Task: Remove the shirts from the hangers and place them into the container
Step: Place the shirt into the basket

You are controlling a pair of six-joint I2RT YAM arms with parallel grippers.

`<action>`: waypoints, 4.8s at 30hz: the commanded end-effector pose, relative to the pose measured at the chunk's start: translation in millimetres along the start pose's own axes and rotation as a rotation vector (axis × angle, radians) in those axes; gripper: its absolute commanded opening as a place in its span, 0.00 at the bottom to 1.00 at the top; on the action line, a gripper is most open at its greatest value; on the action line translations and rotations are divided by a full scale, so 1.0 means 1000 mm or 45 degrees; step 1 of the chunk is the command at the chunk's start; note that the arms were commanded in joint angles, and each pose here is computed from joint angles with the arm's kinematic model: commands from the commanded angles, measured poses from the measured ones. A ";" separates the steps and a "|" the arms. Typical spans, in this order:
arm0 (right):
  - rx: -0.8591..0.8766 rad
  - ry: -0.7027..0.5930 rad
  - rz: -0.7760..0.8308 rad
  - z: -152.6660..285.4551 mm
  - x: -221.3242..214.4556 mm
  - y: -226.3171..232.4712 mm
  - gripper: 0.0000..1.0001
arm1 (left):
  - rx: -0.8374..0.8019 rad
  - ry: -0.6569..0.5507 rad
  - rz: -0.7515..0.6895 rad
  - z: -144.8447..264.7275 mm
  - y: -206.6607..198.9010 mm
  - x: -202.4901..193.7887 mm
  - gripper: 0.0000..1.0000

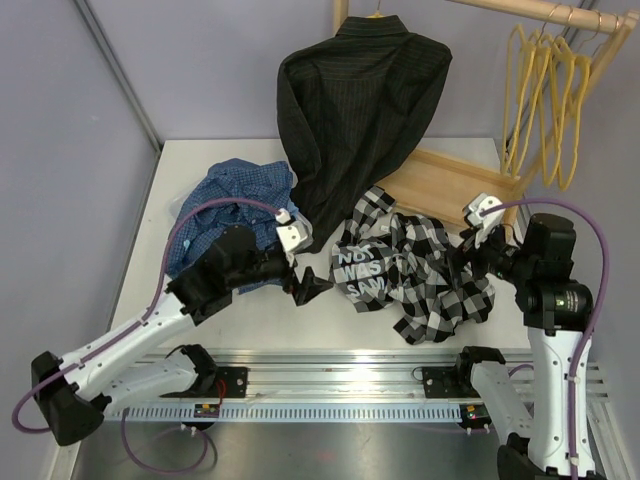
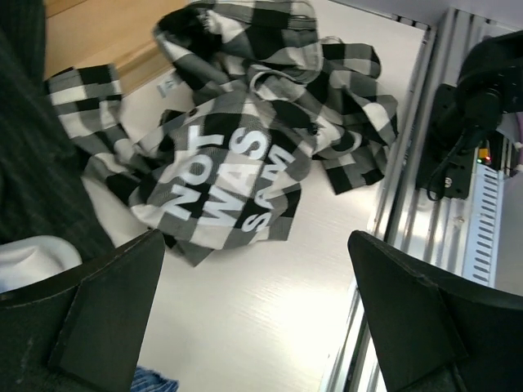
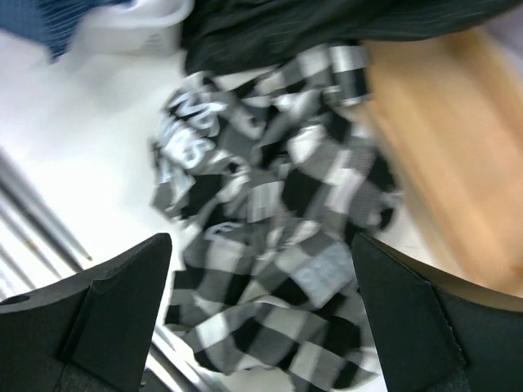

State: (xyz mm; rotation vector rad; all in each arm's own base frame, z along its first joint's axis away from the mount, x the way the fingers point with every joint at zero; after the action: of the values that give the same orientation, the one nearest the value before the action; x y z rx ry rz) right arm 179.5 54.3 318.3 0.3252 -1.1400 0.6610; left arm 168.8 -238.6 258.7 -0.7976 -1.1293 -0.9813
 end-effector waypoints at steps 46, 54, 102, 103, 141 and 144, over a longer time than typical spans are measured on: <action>-0.138 0.058 -0.170 -0.033 -0.065 -0.012 0.99 | 0.485 0.182 -0.187 -0.252 -0.023 -0.138 0.00; -0.153 0.051 -0.172 -0.031 -0.065 -0.013 1.00 | 0.394 0.068 -0.151 -0.197 -0.035 -0.094 0.00; -0.136 0.090 -0.207 -0.037 -0.072 -0.016 0.99 | 1.598 -0.475 -0.322 0.220 0.086 0.229 0.00; -0.138 0.090 -0.209 -0.037 -0.072 -0.016 1.00 | 1.632 -0.456 -0.308 0.220 0.093 0.225 0.00; -0.117 0.097 -0.213 -0.038 -0.074 -0.015 0.99 | 1.488 -1.495 -0.182 0.280 0.158 0.421 0.00; -0.117 0.097 -0.213 -0.038 -0.074 -0.014 0.99 | 1.497 -1.475 -0.195 0.278 0.160 0.416 0.00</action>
State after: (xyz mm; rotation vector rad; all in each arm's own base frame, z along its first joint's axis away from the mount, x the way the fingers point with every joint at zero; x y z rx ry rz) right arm 194.8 40.0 232.0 0.3038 -1.0272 0.4568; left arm 287.8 -23.8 704.6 -0.1713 -2.3026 0.2615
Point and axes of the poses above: each gripper's point midway between its finger pads, its own z axis back along the fingers, its own y axis along the line the jaws close on, x = y × z, the point moved 4 cm from there along z, back along the fingers, and after that the axes turned 2 degrees about -z, right-handed, at the moved point
